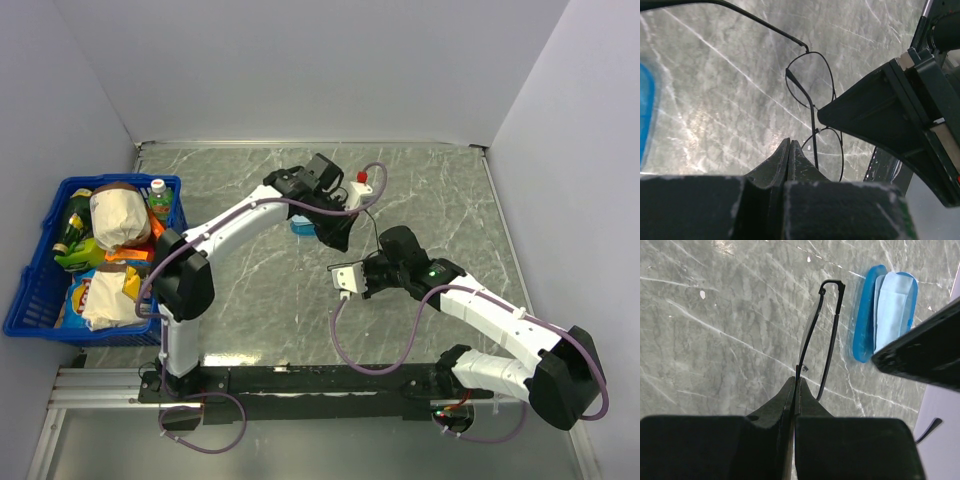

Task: Organize the sunglasses
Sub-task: Fold the left temple of the sunglasses with the sunglasses.

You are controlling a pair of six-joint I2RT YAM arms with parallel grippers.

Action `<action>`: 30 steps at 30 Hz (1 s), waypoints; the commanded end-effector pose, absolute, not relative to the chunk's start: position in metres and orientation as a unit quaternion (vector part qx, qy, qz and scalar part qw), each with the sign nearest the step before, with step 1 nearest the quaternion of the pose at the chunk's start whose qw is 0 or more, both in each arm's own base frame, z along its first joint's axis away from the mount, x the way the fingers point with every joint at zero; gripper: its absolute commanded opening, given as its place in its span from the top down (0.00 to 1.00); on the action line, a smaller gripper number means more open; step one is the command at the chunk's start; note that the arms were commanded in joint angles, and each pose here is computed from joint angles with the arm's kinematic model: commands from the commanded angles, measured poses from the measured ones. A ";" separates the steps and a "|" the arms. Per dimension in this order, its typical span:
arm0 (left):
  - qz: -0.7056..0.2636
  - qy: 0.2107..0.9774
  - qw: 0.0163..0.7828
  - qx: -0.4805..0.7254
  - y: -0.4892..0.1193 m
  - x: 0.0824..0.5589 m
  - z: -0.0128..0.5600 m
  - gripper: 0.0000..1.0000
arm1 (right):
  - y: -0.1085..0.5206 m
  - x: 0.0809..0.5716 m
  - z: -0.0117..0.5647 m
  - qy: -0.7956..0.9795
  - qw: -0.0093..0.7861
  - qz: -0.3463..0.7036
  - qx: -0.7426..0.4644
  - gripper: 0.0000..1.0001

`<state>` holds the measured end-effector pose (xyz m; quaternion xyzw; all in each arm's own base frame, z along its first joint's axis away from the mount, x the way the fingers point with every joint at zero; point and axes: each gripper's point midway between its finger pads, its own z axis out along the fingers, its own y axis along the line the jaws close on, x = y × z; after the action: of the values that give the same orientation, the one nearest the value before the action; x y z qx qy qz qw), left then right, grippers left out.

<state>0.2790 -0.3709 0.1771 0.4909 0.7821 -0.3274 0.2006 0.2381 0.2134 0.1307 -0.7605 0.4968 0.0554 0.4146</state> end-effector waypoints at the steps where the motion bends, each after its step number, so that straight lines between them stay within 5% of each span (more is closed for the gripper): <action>1: -0.337 0.765 0.212 0.507 -0.381 0.277 0.192 0.99 | 0.220 0.239 0.137 0.479 0.431 0.056 -0.763 1.00; 11: -0.314 0.784 0.298 0.445 -0.354 0.319 0.228 0.91 | 0.220 0.224 0.136 0.459 0.418 0.077 -0.780 1.00; 13: -0.315 0.787 0.308 0.432 -0.342 0.323 0.234 0.80 | 0.222 0.215 0.137 0.440 0.417 0.091 -0.790 1.00; 15: -0.312 0.791 0.319 0.419 -0.333 0.328 0.236 0.55 | 0.222 0.207 0.134 0.429 0.409 0.104 -0.799 1.00; 18: -0.303 0.799 0.331 0.400 -0.321 0.339 0.237 0.38 | 0.220 0.201 0.133 0.423 0.397 0.112 -0.807 1.00; 30: -0.260 0.834 0.337 0.350 -0.307 0.367 0.215 0.03 | 0.223 0.149 0.139 0.303 0.389 0.176 -0.852 1.00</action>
<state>0.3545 -0.3054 0.2139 0.3653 0.8309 -0.2724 0.3194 0.1726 0.2132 0.1216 -0.8396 0.3765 0.1436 0.3642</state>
